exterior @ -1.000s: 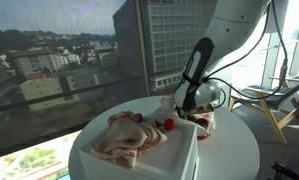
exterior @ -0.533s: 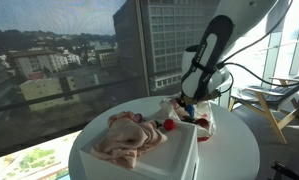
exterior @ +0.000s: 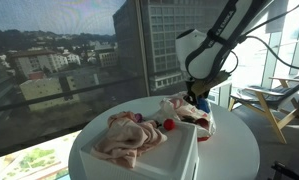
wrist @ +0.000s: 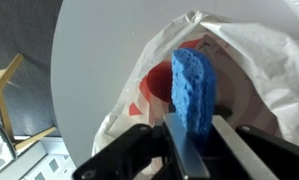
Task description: Remove the strawberry, the sponge and the beetroot plushy from the and put them on the basket
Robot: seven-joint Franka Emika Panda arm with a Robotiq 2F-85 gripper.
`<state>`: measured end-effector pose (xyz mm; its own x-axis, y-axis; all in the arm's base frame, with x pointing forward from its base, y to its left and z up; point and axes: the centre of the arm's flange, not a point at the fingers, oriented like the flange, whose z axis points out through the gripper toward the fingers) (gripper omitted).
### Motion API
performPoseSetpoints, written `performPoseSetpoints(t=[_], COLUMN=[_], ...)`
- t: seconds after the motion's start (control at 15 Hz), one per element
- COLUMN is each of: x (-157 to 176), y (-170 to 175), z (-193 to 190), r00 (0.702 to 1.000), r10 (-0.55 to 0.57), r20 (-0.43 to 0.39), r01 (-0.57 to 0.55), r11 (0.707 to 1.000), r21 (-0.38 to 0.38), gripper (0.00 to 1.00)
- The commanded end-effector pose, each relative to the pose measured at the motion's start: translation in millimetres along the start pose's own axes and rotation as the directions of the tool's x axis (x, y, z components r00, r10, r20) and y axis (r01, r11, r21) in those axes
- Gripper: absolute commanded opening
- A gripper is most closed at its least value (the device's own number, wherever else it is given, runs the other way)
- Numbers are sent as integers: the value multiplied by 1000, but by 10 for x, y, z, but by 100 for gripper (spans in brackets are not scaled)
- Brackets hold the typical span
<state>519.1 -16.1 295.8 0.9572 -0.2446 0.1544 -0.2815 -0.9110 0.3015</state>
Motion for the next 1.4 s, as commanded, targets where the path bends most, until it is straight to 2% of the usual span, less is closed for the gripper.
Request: performPoseSetpoints(t=[0.0, 0.27, 0.47, 0.73, 0.93, 1.0, 1.13, 1.33], x=[-378, -556, -684, -722, -731, -746, -782, -832], y=[-112, -561, -969, -1571, -1877, -1939, -2015, -1983], z=[-670, -1147, -1399, -1309, -1030, -945, -850, -908], r00=[983, 918, 860, 771, 732, 726, 719, 711], r10=[-165, -321, -406, -509, -557, -568, -590, -606], r20=[-80, -233, -309, -382, -391, -388, -368, -356], r01=[171, 356, 472, 621, 674, 683, 693, 703], r11=[982, 926, 863, 735, 677, 664, 647, 619], r21=[80, 126, 180, 273, 297, 305, 317, 350], gripper=[19, 19, 19, 19, 19, 45, 53, 75])
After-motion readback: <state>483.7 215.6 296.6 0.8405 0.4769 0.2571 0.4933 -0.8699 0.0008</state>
